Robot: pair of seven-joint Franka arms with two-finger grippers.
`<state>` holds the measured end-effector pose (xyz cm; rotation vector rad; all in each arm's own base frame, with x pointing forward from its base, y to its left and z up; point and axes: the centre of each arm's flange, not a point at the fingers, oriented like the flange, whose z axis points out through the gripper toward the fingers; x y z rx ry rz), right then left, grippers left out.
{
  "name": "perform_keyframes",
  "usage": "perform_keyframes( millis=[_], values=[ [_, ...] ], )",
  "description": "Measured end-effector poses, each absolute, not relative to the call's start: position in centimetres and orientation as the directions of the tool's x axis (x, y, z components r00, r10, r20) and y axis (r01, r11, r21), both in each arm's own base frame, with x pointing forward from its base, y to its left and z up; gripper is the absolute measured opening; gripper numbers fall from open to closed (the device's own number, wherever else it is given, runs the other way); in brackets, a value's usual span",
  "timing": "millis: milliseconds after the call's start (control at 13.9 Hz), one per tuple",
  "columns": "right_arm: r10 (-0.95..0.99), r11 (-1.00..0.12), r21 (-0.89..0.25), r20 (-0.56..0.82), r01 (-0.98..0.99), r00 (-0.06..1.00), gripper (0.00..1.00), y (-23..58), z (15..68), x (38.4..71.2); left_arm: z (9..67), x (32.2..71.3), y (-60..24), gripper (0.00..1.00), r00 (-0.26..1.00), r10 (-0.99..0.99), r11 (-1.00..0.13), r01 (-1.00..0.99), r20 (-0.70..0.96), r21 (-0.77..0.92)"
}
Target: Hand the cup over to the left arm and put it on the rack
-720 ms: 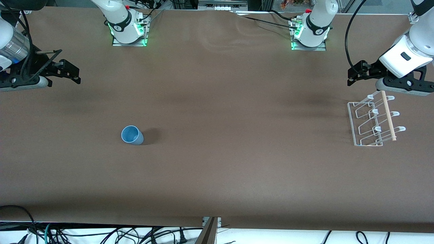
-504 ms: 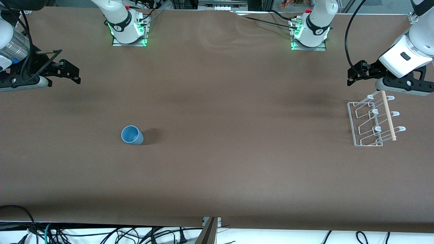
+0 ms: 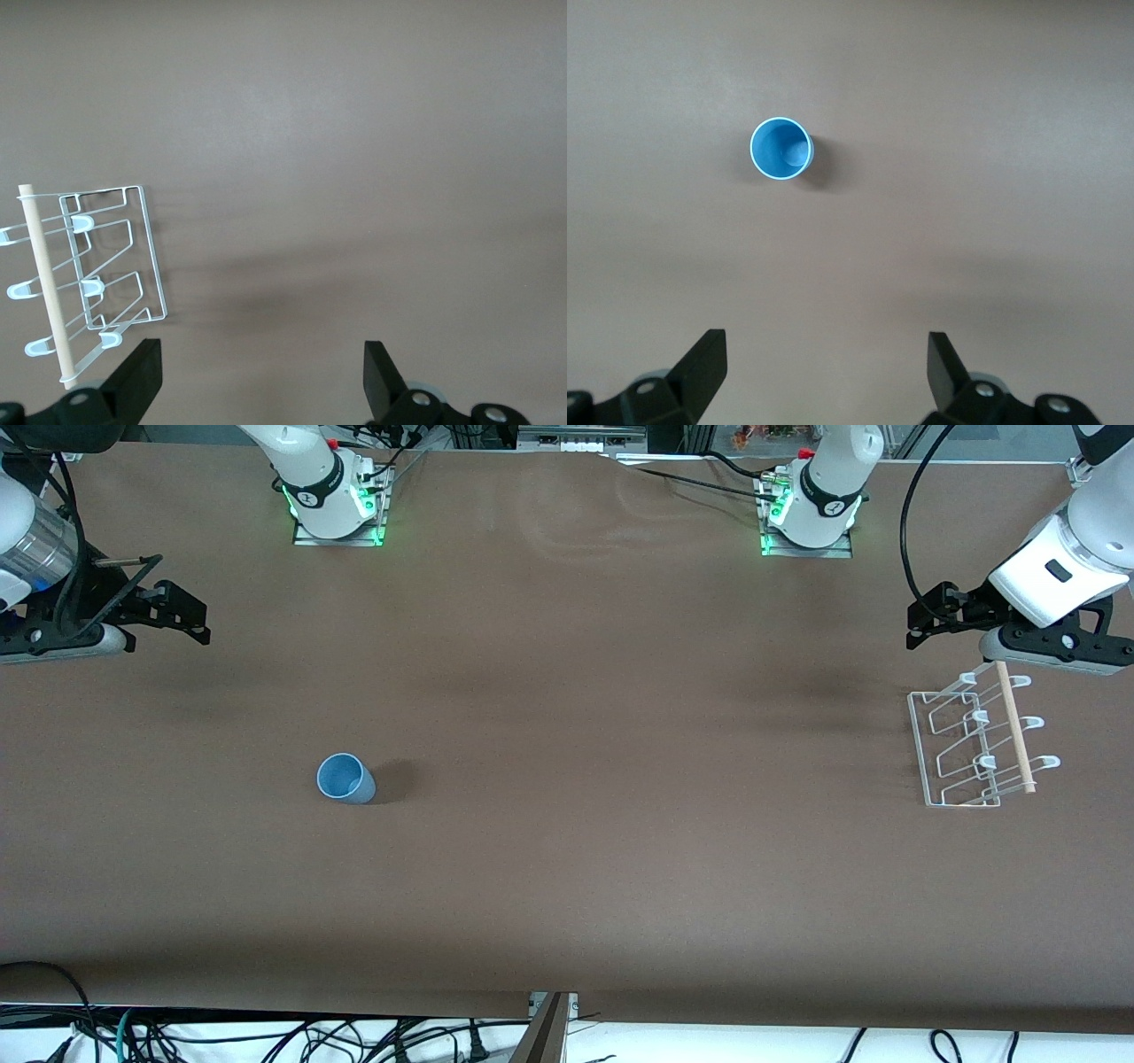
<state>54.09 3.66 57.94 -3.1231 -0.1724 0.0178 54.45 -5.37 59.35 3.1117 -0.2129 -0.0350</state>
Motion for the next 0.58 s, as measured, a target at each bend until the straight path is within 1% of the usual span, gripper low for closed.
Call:
perform_keyframes(
  millis=[576],
  values=[
    [0.11, -0.994, -0.013, -0.012, 0.11, 0.994, 1.0, 3.64, 57.91, 54.1, 59.4, 54.5, -5.62, 1.0, 0.99, -0.142, -0.99, -0.142, -0.015, 0.024]
  ],
)
